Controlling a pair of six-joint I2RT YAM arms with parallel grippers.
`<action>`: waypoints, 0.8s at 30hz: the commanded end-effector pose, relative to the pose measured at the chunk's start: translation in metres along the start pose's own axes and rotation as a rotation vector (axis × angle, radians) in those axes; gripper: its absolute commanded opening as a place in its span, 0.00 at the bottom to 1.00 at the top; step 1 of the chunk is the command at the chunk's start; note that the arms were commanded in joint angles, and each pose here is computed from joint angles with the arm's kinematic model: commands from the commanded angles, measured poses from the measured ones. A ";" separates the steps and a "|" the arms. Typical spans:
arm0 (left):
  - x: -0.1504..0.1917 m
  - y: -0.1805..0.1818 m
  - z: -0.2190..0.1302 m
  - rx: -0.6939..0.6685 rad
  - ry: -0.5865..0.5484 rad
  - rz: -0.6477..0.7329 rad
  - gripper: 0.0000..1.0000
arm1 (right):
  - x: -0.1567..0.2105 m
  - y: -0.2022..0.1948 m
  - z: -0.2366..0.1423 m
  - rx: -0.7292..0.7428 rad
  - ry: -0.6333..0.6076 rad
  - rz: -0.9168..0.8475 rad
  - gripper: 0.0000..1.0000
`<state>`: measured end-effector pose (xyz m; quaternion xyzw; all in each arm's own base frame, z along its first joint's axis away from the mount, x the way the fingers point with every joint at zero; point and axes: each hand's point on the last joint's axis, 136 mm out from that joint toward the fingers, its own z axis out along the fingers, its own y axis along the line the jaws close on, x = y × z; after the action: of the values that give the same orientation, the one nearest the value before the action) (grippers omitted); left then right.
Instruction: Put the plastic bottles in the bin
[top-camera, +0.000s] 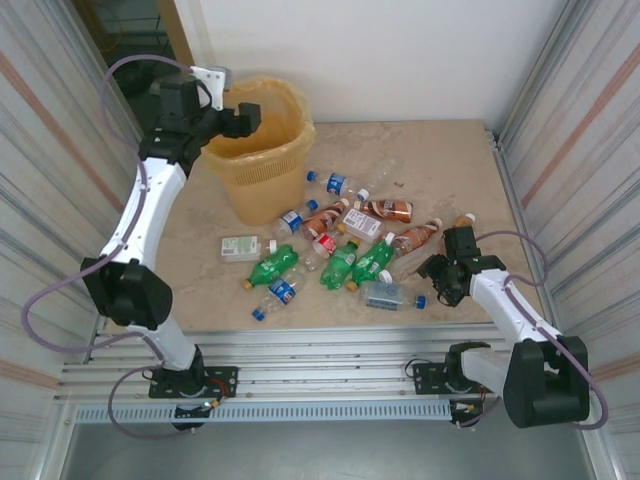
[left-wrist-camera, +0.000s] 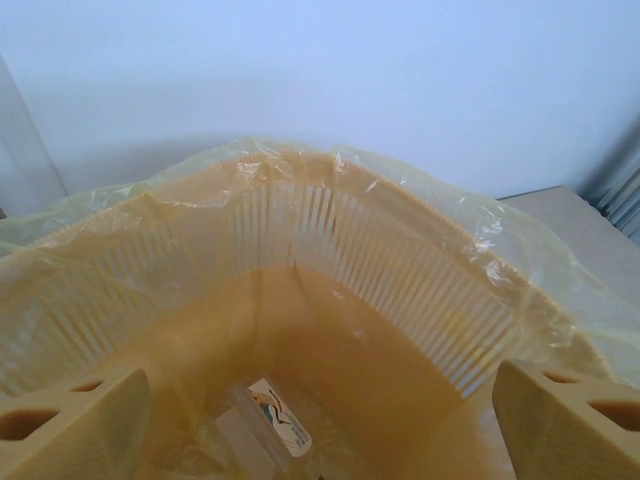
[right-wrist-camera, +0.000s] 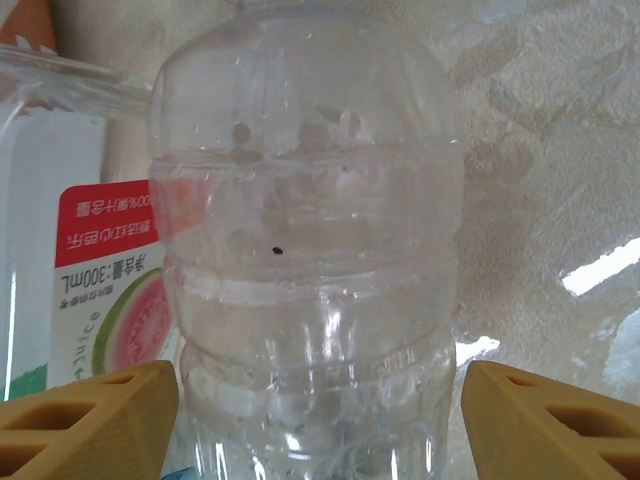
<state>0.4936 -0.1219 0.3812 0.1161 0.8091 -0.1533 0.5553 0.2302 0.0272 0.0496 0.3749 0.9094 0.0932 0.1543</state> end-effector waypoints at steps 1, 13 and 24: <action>-0.015 -0.007 -0.026 -0.001 -0.072 -0.011 0.89 | -0.001 -0.005 0.007 0.032 -0.008 0.022 0.73; 0.003 -0.025 -0.093 0.024 -0.153 -0.074 0.92 | -0.007 -0.010 0.021 0.103 0.000 0.001 0.71; 0.038 -0.037 -0.125 0.068 -0.153 -0.177 0.96 | -0.011 -0.011 0.028 0.125 0.004 -0.007 0.56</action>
<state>0.3700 -0.1045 0.3876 0.0599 0.7746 -0.2120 0.5928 0.2378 0.0194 0.0223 0.3781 0.9155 0.0518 0.1272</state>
